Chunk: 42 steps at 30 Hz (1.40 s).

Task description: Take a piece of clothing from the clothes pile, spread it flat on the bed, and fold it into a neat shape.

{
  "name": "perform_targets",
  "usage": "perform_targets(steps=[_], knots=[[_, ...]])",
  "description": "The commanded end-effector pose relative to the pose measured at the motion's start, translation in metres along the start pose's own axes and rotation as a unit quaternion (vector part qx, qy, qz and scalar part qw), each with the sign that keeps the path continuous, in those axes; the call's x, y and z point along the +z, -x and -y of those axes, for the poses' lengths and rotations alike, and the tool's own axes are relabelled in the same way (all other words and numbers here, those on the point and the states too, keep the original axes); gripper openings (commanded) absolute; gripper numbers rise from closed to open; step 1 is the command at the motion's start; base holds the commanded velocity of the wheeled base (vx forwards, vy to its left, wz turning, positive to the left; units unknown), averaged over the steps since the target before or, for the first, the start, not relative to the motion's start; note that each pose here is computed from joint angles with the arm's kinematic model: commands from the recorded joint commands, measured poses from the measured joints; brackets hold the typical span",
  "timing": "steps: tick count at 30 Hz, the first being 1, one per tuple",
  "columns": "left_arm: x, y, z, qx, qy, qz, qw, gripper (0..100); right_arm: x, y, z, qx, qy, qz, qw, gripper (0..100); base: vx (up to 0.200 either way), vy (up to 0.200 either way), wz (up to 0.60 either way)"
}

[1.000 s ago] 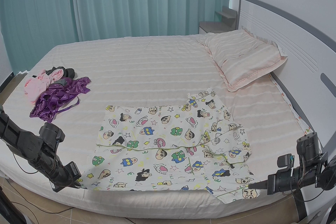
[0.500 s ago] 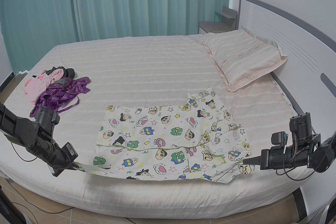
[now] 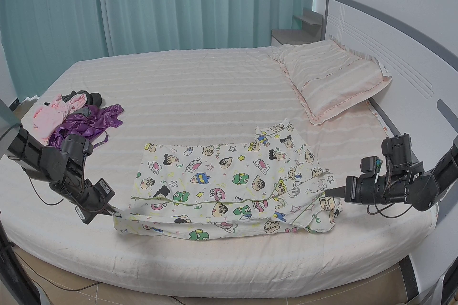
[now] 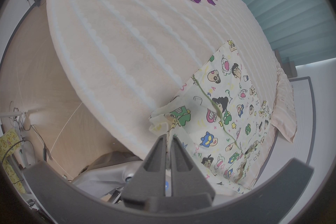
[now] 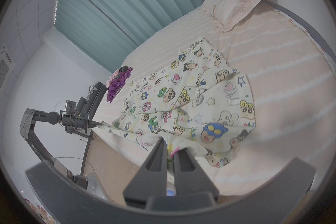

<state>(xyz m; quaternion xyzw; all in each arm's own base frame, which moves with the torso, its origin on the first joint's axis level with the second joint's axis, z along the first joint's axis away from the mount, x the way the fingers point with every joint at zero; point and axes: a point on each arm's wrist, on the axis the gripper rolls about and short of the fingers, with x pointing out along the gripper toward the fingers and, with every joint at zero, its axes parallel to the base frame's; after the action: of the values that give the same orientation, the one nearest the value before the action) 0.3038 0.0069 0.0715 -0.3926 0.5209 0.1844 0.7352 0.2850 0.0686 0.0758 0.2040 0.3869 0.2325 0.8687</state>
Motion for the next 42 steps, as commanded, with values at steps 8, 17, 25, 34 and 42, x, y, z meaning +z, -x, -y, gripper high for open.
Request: perform_targets(steps=[8,17,25,34,42], knots=[[0.024,-0.041,0.022,0.004,0.012,-0.005,0.9999,0,0.023,-0.036,0.019,-0.008,-0.009,0.006,0.9999,0,0.000,0.000,0.00],[0.040,-0.058,0.043,-0.007,0.035,0.013,0.9993,0,0.036,-0.052,0.028,-0.016,-0.027,0.020,0.9993,0,0.000,0.000,0.00],[0.040,-0.069,0.054,0.007,0.025,0.024,0.9994,0,0.045,-0.059,0.038,-0.022,-0.041,0.031,0.9984,0,0.000,0.000,0.00],[0.043,-0.078,0.060,0.009,0.033,0.037,0.9987,0,0.047,-0.068,0.043,-0.022,-0.054,0.032,0.9978,0,0.000,0.000,0.00],[0.046,-0.082,0.063,0.014,0.035,0.043,0.9984,100,0.049,-0.074,0.047,-0.022,-0.063,0.034,0.9972,100,0.000,0.000,0.00]])
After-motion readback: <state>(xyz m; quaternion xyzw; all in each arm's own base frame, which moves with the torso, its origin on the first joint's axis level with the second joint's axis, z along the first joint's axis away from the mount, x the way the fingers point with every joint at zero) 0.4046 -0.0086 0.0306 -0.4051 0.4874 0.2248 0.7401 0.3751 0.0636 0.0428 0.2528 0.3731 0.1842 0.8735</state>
